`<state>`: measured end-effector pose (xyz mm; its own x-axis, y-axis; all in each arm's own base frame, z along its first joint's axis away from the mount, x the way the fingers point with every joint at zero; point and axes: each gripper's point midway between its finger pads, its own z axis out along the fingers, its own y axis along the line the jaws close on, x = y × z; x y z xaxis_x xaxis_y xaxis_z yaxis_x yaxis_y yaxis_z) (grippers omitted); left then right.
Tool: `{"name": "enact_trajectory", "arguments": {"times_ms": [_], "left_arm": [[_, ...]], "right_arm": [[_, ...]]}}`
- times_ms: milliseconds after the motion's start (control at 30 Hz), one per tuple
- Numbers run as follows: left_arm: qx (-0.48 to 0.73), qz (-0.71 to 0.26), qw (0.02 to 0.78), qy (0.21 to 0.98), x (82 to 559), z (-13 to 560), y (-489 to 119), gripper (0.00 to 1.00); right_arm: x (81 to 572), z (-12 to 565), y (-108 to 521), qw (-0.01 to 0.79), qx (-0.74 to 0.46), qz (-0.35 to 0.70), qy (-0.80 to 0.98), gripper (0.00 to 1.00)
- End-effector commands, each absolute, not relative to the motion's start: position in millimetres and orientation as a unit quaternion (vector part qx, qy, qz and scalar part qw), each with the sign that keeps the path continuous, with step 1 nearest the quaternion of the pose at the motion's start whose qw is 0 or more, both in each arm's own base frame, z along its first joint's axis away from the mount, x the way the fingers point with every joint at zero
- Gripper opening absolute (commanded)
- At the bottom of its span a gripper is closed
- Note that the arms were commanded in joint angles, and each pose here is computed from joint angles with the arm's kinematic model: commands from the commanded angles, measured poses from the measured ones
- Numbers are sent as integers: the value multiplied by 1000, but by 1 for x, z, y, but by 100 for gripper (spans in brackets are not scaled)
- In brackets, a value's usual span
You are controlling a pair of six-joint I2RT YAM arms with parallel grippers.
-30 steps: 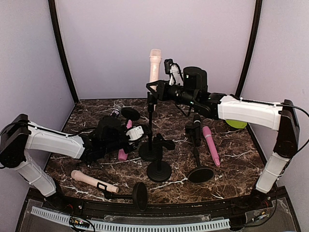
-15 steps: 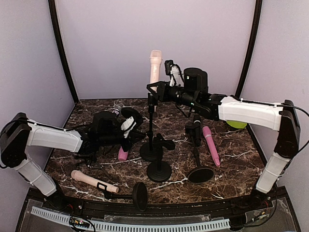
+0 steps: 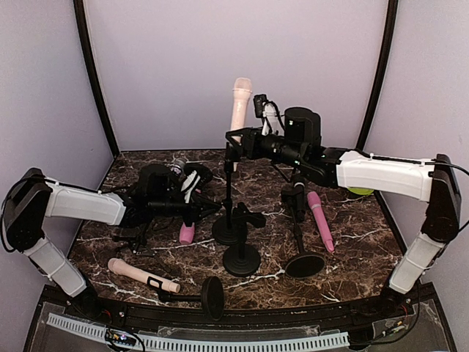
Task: Remove the microphone from the stand
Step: Unscrew the knob on the microphone stand.
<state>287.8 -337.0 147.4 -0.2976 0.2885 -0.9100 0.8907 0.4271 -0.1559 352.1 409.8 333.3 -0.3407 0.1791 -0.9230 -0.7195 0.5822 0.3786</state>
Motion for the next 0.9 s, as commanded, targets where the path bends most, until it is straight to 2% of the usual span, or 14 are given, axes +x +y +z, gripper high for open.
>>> {"name": "enact_trajectory", "arguments": {"times_ms": [0, 100, 433, 500, 567, 600, 633, 667, 733, 867], "left_arm": [[417, -363, 386, 739, 277, 132, -338, 0], [426, -361, 379, 737, 273, 128, -337, 0], [439, -350, 376, 737, 271, 122, -334, 0], [438, -350, 378, 737, 272, 124, -334, 4], [437, -348, 383, 736, 274, 127, -334, 16], [437, -347, 385, 735, 274, 129, -335, 28], [437, -345, 390, 734, 275, 132, -334, 34], [435, -342, 395, 733, 277, 136, -334, 45], [434, -342, 406, 728, 279, 145, -334, 58], [438, -348, 431, 708, 277, 173, -335, 71]], "right_arm": [[358, 318, 404, 536, -194, 385, 726, 51], [359, 320, 404, 538, -191, 383, 727, 60], [363, 322, 400, 538, -171, 384, 731, 81], [364, 322, 396, 538, -167, 384, 732, 84], [365, 323, 392, 539, -162, 383, 733, 87], [368, 324, 387, 544, -156, 377, 734, 88], [369, 325, 384, 546, -152, 375, 733, 89], [371, 326, 382, 548, -151, 373, 733, 90], [373, 329, 377, 551, -150, 372, 732, 92], [376, 334, 378, 542, -174, 386, 726, 95]]}}
